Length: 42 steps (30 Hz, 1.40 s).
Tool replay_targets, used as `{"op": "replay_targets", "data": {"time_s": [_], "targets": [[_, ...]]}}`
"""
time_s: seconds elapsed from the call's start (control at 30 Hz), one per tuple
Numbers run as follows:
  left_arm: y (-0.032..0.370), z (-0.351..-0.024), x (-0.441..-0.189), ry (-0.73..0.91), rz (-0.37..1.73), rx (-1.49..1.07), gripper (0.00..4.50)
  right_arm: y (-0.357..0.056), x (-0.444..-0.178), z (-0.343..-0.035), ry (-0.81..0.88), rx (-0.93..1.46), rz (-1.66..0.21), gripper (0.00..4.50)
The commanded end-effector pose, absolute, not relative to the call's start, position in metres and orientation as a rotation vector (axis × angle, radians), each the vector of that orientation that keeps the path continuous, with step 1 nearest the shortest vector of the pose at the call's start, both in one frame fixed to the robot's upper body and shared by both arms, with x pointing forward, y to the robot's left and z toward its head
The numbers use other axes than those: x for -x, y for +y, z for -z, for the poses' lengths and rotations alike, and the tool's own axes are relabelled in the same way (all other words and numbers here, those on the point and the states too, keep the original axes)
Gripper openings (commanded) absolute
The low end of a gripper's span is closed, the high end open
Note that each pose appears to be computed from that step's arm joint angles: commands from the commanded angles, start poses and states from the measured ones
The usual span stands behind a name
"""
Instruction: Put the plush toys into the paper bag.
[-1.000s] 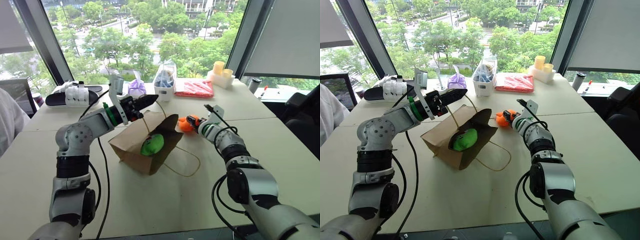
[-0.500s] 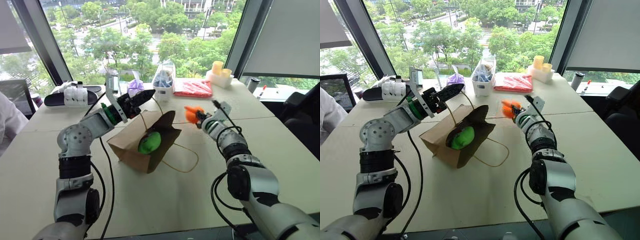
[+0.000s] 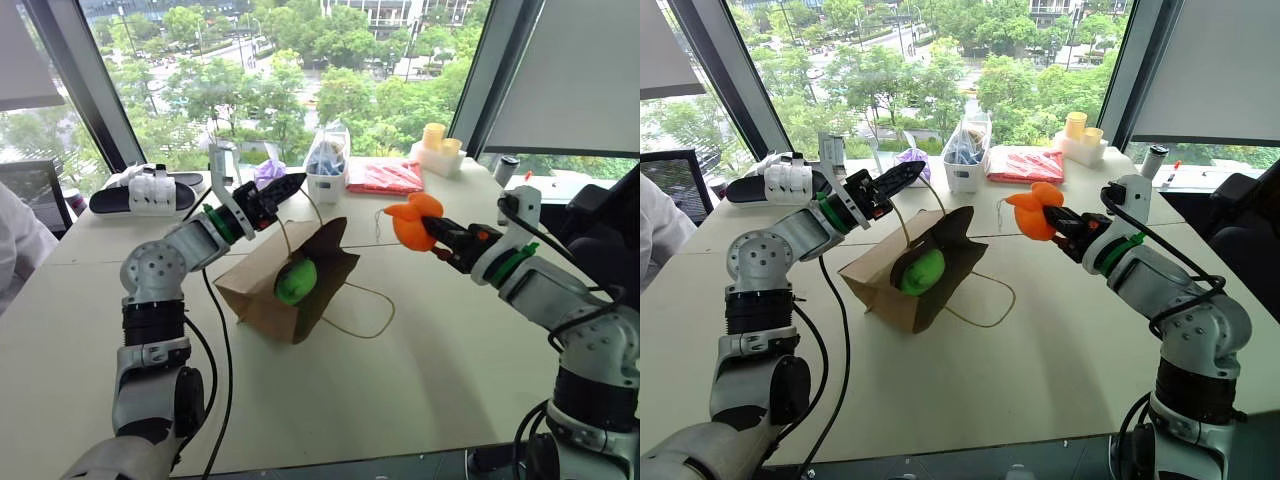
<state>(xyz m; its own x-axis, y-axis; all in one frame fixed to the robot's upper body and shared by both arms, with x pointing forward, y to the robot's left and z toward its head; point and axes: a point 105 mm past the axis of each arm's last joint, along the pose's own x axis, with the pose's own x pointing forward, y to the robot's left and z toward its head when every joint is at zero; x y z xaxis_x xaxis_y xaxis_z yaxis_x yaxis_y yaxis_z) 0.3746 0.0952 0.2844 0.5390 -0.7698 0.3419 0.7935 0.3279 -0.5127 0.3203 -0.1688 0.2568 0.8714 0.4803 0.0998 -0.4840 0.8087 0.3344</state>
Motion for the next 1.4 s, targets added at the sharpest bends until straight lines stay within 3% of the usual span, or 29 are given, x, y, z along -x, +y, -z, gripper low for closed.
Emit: {"op": "replay_targets", "data": {"time_s": [0.03, 0.3, 0.5, 0.9, 1.0, 1.2, 1.4], "targets": [[0.094, -0.301, -0.372, -0.094, 1.059, 0.682, 0.00, -0.146, -0.295, -0.266, -0.003, -0.336, -0.629, 0.10], [0.088, -0.305, -0.376, -0.101, 1.075, 0.719, 0.00, -0.109, -0.294, -0.226, 0.209, -0.360, -0.629, 0.10], [0.084, -0.305, -0.370, -0.101, 1.097, 0.736, 0.00, -0.084, -0.326, -0.204, 0.298, -0.388, -0.575, 0.10], [0.088, -0.307, -0.364, -0.113, 1.087, 0.787, 0.00, -0.048, -0.365, -0.200, 0.309, -0.285, -0.587, 0.10], [0.091, -0.310, -0.367, -0.124, 1.064, 0.826, 0.00, -0.040, -0.366, -0.201, 0.298, -0.266, -0.608, 1.14], [0.101, -0.315, -0.374, -0.152, 1.014, 0.877, 0.00, -0.042, -0.362, -0.206, 0.272, -0.239, -0.625, 4.12], [0.104, -0.312, -0.377, -0.152, 1.000, 0.873, 0.00, -0.051, -0.335, -0.224, 0.201, -0.220, -0.755, 4.12]]}}
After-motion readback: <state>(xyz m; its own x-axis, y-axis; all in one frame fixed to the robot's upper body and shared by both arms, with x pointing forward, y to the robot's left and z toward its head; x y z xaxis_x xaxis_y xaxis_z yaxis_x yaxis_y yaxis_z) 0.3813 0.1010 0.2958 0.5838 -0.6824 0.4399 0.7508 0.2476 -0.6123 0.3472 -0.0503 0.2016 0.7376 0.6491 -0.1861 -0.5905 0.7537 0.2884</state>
